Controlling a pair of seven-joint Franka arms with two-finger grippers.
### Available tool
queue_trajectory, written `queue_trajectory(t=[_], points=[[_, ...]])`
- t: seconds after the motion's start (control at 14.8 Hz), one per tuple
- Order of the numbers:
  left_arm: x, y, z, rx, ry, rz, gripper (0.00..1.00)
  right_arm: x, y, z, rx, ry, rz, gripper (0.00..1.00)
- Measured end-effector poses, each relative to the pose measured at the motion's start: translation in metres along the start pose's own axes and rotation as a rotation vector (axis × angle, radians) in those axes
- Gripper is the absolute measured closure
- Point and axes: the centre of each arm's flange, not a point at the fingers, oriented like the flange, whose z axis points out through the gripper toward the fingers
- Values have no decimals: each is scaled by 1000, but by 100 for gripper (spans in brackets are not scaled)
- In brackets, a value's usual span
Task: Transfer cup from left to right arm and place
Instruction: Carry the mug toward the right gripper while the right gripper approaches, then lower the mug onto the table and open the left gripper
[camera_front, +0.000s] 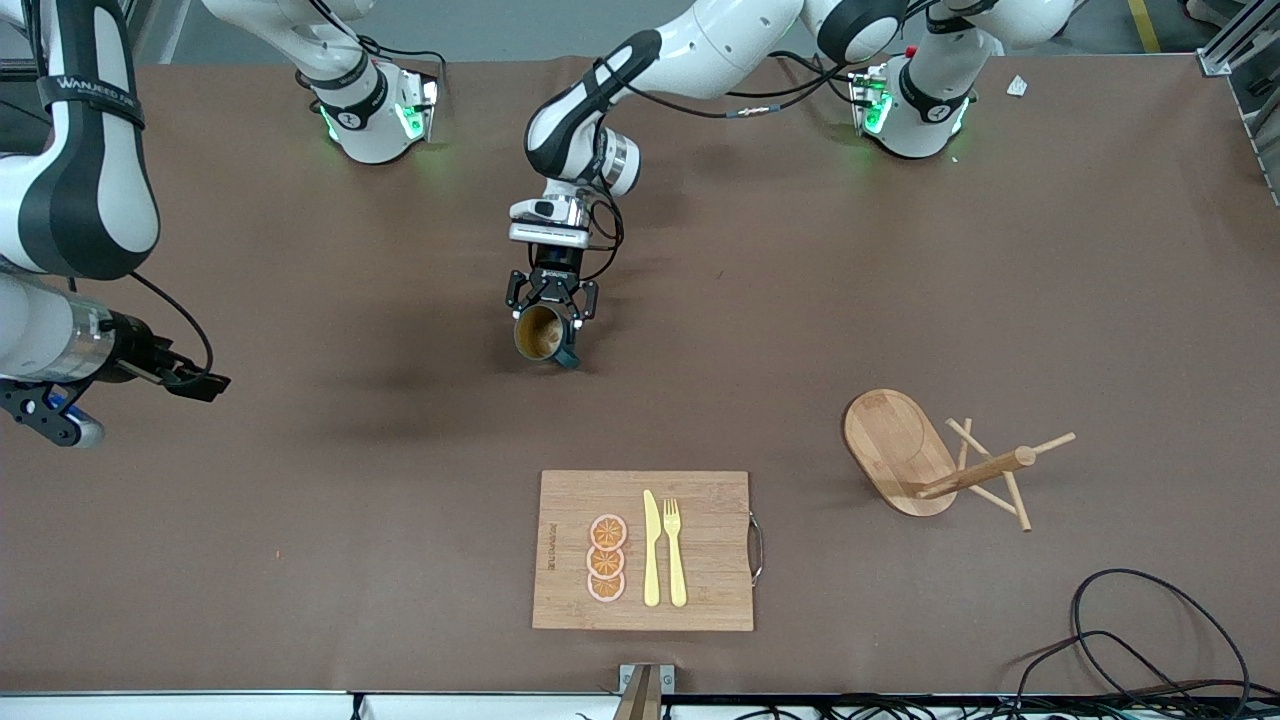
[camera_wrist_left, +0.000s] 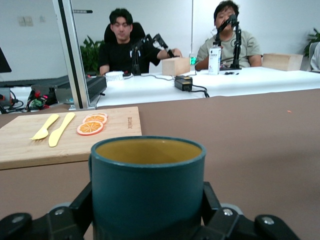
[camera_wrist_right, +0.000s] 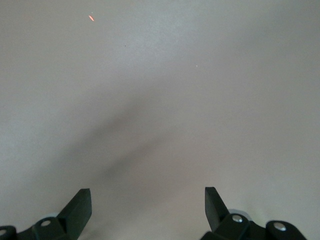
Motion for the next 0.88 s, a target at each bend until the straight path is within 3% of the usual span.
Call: queue_trajectory(t=[0.47, 0.88], points=[[-36, -6, 2, -31, 92, -28, 15, -28, -43, 16, -10, 9, 118, 0], [-39, -4, -2, -32, 101, -49, 13, -54, -76, 31, -18, 16, 175, 0]])
